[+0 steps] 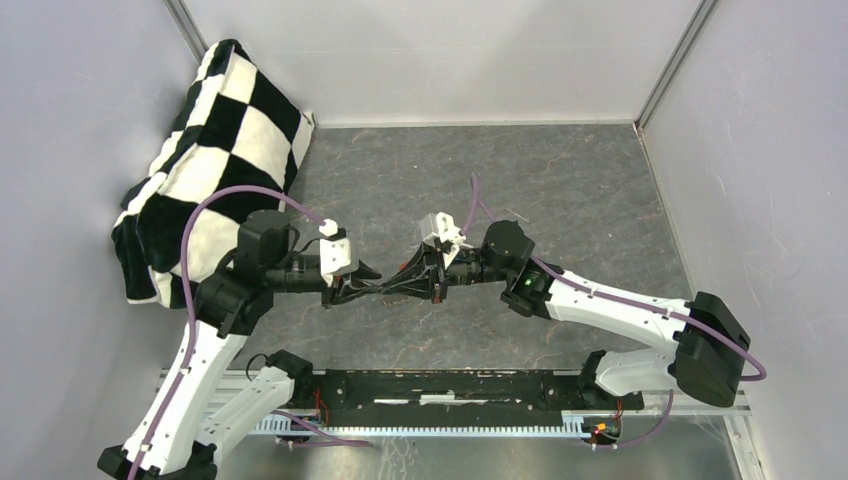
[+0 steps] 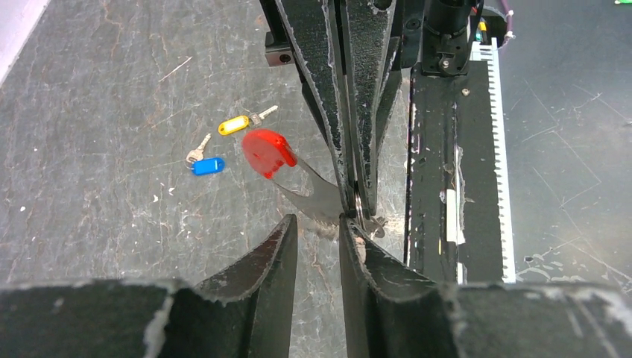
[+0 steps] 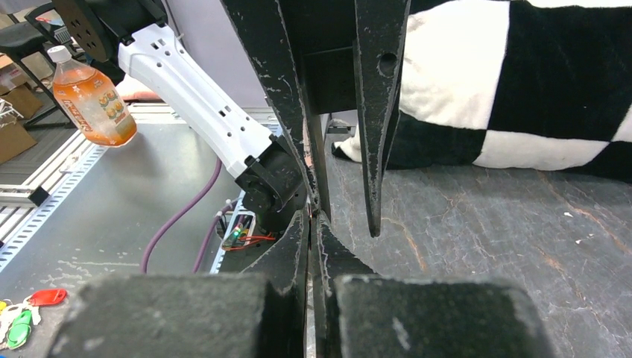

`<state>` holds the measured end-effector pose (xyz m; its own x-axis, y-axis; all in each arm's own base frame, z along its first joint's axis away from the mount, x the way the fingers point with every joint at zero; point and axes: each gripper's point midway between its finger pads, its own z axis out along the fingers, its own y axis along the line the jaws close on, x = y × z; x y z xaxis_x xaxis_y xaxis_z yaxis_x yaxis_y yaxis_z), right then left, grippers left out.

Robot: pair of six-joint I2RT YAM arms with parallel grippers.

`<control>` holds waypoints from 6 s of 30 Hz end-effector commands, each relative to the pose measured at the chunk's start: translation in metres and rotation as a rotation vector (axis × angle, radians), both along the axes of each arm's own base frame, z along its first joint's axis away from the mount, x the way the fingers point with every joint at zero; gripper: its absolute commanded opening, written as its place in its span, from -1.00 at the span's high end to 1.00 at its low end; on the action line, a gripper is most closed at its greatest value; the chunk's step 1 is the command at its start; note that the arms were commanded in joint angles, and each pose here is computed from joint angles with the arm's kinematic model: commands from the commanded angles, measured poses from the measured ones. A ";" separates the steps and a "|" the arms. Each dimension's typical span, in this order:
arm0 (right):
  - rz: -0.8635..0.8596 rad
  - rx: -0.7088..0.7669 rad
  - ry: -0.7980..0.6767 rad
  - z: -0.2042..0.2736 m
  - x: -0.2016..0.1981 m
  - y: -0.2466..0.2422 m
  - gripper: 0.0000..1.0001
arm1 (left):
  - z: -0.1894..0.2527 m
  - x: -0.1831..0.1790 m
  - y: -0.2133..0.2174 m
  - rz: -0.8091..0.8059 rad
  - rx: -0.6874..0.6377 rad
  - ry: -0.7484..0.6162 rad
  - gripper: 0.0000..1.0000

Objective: Put the keys on the keyring
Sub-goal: Pick up the keyring from the center of the board, then adjust the key on the keyring.

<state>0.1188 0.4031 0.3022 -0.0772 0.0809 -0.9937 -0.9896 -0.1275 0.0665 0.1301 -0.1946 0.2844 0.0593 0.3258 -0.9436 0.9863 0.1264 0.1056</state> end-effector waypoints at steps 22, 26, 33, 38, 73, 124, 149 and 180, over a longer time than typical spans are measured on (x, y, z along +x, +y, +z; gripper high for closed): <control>-0.022 0.046 -0.085 0.027 0.003 0.000 1.00 | -0.013 -0.017 0.005 -0.058 0.045 0.053 0.06; -0.017 0.050 -0.079 0.028 0.003 0.002 1.00 | -0.010 -0.016 0.002 -0.059 0.026 0.065 0.07; -0.003 0.046 -0.068 0.026 0.001 0.003 1.00 | -0.003 -0.011 -0.001 -0.044 -0.004 0.055 0.33; 0.002 0.045 -0.068 0.026 0.001 0.005 1.00 | 0.001 -0.012 -0.004 -0.047 -0.023 0.068 0.36; 0.023 0.055 -0.151 0.025 -0.016 -0.025 0.14 | 0.015 -0.022 0.001 -0.147 -0.059 -0.271 0.96; -0.264 0.352 -0.303 0.095 -0.018 -0.036 0.34 | 0.066 -0.025 -0.027 -0.162 -0.350 0.042 0.96; -0.255 -0.107 -0.322 0.044 0.002 -0.017 0.99 | 0.033 -0.013 -0.007 -0.171 -0.063 -0.213 0.10; -0.084 -0.431 -0.374 0.021 -0.008 0.005 0.99 | 0.001 -0.017 -0.001 -0.259 0.044 -0.216 0.40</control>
<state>0.1157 0.4021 0.2967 0.2361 -0.3970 -0.8869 -0.9713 -0.0685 -0.2279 0.1129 -0.1944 0.2848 0.2880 0.3280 -0.8997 0.9576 -0.1042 0.2685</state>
